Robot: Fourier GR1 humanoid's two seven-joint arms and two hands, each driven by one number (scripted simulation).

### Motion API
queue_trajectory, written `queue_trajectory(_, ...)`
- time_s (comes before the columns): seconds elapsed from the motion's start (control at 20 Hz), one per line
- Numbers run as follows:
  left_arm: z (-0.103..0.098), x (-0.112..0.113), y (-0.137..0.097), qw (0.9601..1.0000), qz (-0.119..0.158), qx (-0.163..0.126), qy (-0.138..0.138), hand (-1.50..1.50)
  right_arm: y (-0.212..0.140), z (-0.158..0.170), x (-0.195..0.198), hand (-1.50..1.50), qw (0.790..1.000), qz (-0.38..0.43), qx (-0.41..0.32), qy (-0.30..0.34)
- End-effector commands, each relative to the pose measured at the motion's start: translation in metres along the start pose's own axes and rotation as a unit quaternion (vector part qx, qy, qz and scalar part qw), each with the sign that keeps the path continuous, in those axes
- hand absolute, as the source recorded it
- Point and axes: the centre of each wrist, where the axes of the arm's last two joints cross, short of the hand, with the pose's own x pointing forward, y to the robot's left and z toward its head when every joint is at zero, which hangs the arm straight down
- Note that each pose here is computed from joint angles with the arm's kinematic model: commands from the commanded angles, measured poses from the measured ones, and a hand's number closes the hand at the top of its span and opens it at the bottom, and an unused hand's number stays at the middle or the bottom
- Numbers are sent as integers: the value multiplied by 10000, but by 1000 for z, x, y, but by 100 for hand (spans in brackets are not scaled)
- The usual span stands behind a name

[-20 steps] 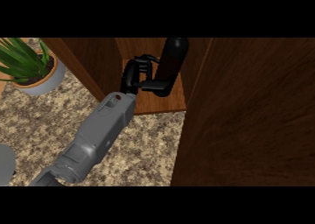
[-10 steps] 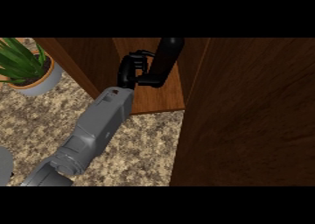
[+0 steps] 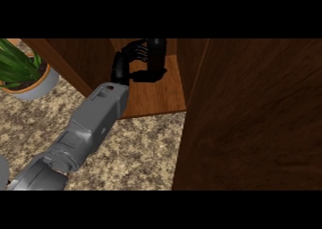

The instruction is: Pick up the wine, place it into the cabinet and close the cabinet

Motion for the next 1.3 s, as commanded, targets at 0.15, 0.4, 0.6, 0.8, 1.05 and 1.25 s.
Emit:
queue_trajectory(0.15,2,-6,3,9981,-510,323,-146,-150,2,9,26,-150,9983,-545,199,-12)
queue_trajectory(0.4,-9,6,12,9983,-460,348,-110,-150,3,12,27,-150,9980,-581,234,-95)
queue_trajectory(0.6,-15,17,12,9988,-26,-80,-483,-150,0,13,29,-150,9985,-522,175,-72)
queue_trajectory(0.8,-11,19,-1,9950,778,-186,-602,150,-3,12,34,-150,9990,-423,131,-110)
queue_trajectory(1.05,-16,34,-10,9869,1233,-534,-897,150,-5,14,32,-150,9989,-437,161,-53)
queue_trajectory(1.25,-18,35,-4,9797,1548,-891,-910,-150,-6,18,46,-150,9989,-468,96,-32)
